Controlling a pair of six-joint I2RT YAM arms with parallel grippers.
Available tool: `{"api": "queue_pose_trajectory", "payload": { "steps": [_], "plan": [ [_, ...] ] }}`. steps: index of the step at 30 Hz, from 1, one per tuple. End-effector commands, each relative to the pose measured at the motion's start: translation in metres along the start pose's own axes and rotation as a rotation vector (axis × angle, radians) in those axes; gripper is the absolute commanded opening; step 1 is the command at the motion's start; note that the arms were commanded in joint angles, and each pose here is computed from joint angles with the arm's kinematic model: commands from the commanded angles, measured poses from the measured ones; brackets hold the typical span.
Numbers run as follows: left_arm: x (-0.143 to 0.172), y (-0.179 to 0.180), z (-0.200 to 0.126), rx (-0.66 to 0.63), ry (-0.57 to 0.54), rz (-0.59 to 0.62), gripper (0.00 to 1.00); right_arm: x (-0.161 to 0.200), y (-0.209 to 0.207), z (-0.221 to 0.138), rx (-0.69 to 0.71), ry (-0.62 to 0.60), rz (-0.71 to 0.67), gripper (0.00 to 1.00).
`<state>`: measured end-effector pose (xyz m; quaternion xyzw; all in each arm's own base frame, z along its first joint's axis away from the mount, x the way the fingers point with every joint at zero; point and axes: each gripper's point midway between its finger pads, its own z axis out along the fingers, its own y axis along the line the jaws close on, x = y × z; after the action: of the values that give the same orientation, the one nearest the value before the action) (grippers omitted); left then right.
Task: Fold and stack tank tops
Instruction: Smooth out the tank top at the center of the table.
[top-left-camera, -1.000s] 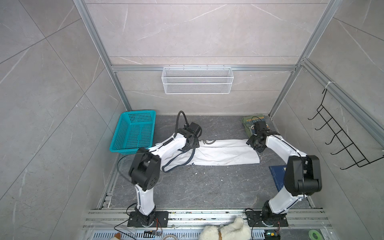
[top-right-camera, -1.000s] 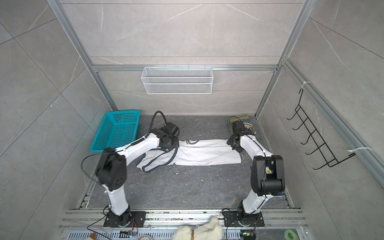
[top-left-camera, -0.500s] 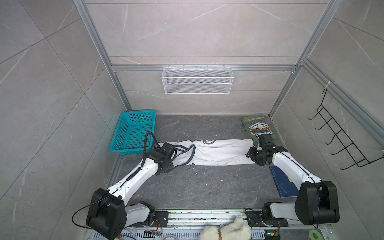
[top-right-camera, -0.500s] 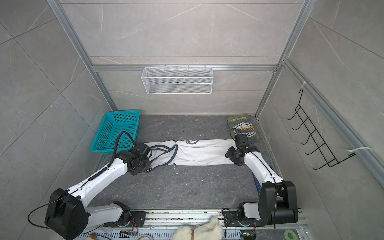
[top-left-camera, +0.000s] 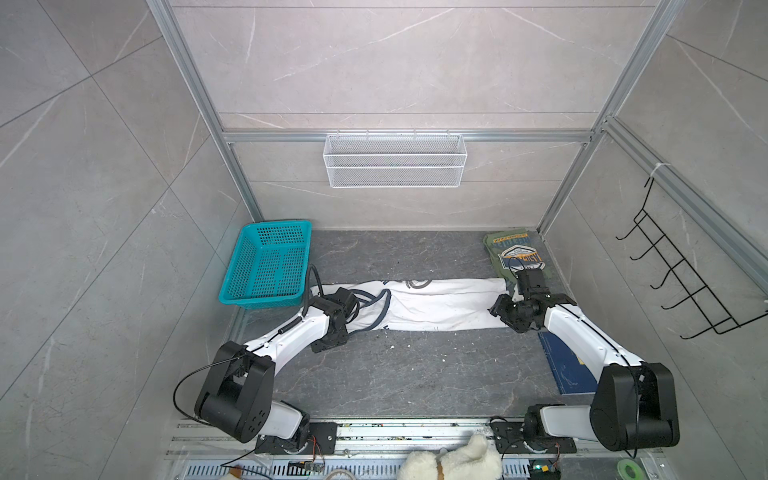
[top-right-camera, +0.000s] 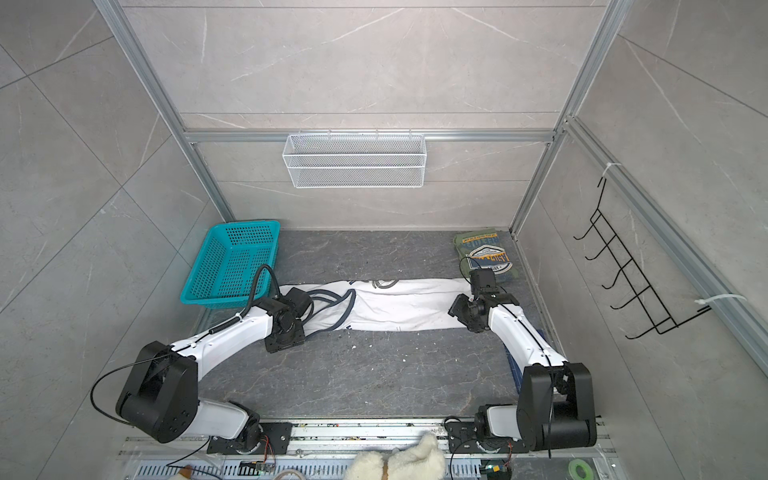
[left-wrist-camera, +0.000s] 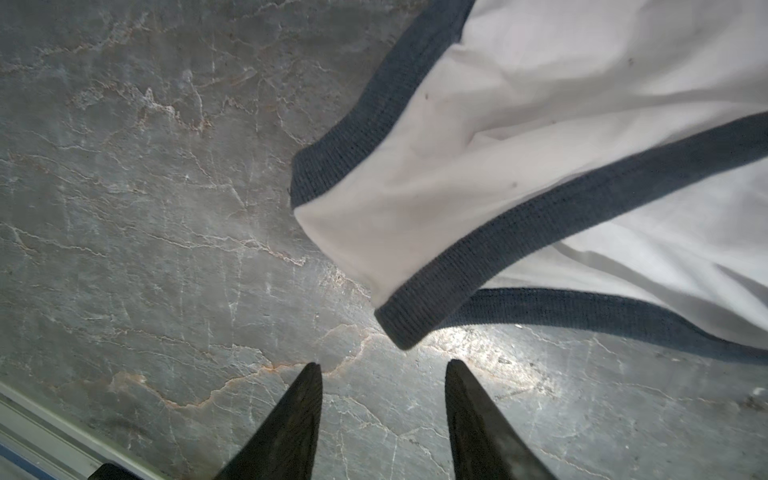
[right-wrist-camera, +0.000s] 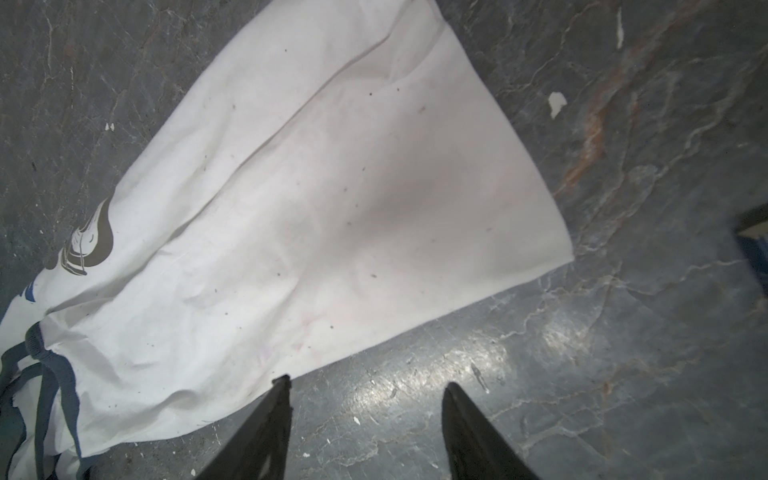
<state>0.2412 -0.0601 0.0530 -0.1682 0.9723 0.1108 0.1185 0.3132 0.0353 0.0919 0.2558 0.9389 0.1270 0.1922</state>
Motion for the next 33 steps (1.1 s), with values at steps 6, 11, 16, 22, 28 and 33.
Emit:
{"api": "queue_pose_trajectory", "payload": {
  "steps": [6,11,16,22,28,33],
  "plan": [
    [-0.016,0.007,0.009,-0.072,-0.023,0.004,0.33,0.007,-0.004,-0.003,0.014,0.007,-0.028,0.60],
    [-0.027,0.008,0.007,-0.058,-0.055,-0.014,0.19,0.006,-0.005,-0.005,0.021,0.004,-0.036,0.60],
    [-0.040,0.006,-0.006,-0.005,-0.099,-0.026,0.05,0.007,-0.006,-0.005,0.027,0.007,-0.036,0.60],
    [-0.056,0.004,-0.036,0.059,-0.166,-0.028,0.00,0.006,-0.006,-0.004,0.026,0.008,-0.031,0.59],
    [-0.078,0.013,-0.038,0.089,-0.142,-0.100,0.00,0.005,-0.002,-0.004,0.014,0.008,-0.024,0.59],
    [-0.086,0.021,-0.012,0.121,-0.059,-0.227,0.00,0.004,0.001,-0.005,0.001,0.011,-0.020,0.59]
  ]
}}
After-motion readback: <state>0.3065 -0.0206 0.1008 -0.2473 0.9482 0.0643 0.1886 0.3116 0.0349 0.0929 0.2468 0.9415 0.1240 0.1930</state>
